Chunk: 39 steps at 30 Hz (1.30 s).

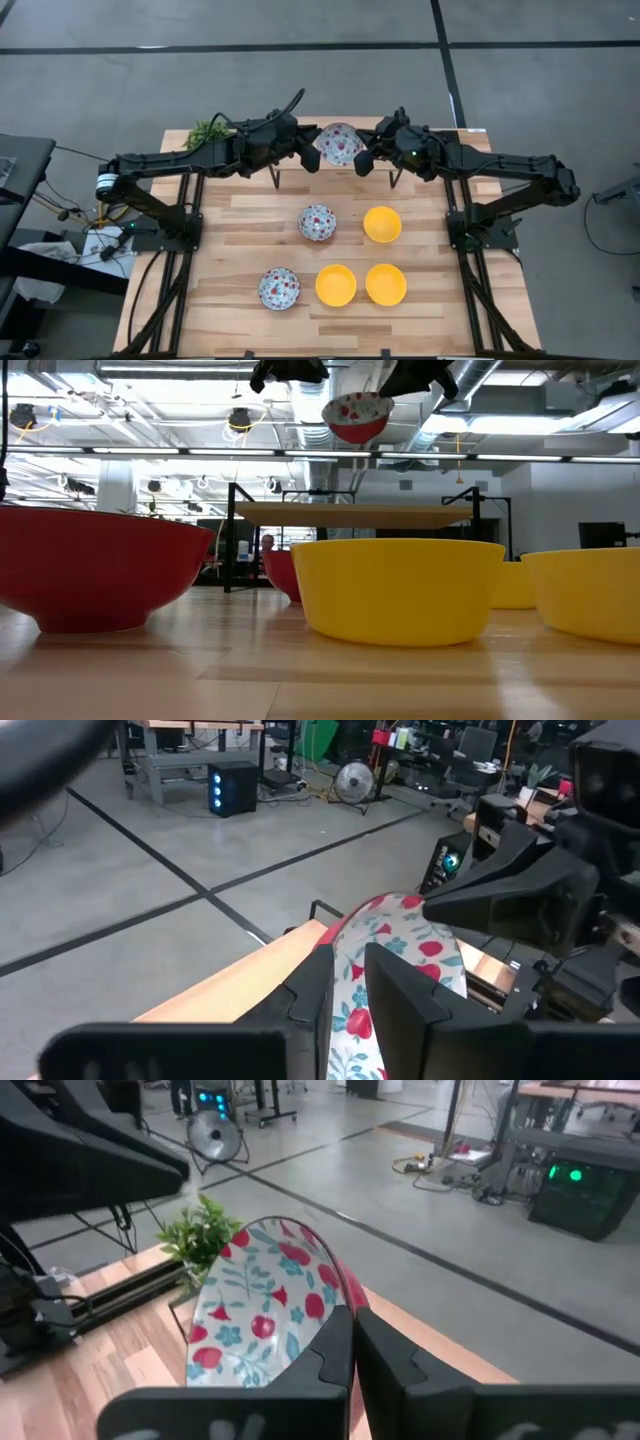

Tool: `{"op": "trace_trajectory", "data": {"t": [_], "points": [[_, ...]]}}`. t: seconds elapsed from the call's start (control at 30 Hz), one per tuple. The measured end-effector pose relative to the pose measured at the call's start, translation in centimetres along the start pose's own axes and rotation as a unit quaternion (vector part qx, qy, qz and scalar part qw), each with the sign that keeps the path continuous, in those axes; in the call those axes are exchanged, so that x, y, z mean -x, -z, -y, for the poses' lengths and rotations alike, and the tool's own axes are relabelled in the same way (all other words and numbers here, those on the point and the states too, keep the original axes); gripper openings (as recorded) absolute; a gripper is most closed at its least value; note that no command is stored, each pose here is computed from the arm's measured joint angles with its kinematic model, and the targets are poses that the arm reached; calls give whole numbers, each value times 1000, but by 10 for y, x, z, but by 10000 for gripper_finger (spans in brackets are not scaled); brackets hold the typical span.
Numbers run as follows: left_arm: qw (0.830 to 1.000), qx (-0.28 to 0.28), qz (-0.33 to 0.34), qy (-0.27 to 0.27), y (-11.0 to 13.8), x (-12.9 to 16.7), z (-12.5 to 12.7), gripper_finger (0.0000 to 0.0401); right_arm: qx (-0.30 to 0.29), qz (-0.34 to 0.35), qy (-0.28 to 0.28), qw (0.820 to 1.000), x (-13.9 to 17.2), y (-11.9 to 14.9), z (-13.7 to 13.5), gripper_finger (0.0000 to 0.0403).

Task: Pick & Place Mini bowls
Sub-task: Put the top left white bowl on the shelf

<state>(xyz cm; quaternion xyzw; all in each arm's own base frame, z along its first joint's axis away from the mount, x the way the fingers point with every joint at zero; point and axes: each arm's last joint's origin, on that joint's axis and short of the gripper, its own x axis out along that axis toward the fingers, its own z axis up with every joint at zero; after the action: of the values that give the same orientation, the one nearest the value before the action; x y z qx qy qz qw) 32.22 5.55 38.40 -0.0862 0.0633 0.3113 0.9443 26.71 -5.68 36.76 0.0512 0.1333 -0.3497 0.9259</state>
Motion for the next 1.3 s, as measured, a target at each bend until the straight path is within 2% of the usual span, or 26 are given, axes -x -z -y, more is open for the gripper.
{"op": "trace_trajectory", "data": {"t": [0.23, 0.63, 0.97, 1.3], "points": [[1000, 0, 1, 0, 0, 0, 0, 60, -12, -45, 34, 998, -11, 9, 13, 0], [1000, -14, -3, 17, -1, 3, 2, 61, -42, -136, 51, 988, -71, 36, 42, 1], [999, -22, 18, 14, -14, 16, -7, 61, -46, -174, 77, 981, -77, 42, 65, 1], [999, -41, 6, 9, -12, 16, -9, 61, -41, -207, 104, 972, -78, 48, 81, 0]]}}
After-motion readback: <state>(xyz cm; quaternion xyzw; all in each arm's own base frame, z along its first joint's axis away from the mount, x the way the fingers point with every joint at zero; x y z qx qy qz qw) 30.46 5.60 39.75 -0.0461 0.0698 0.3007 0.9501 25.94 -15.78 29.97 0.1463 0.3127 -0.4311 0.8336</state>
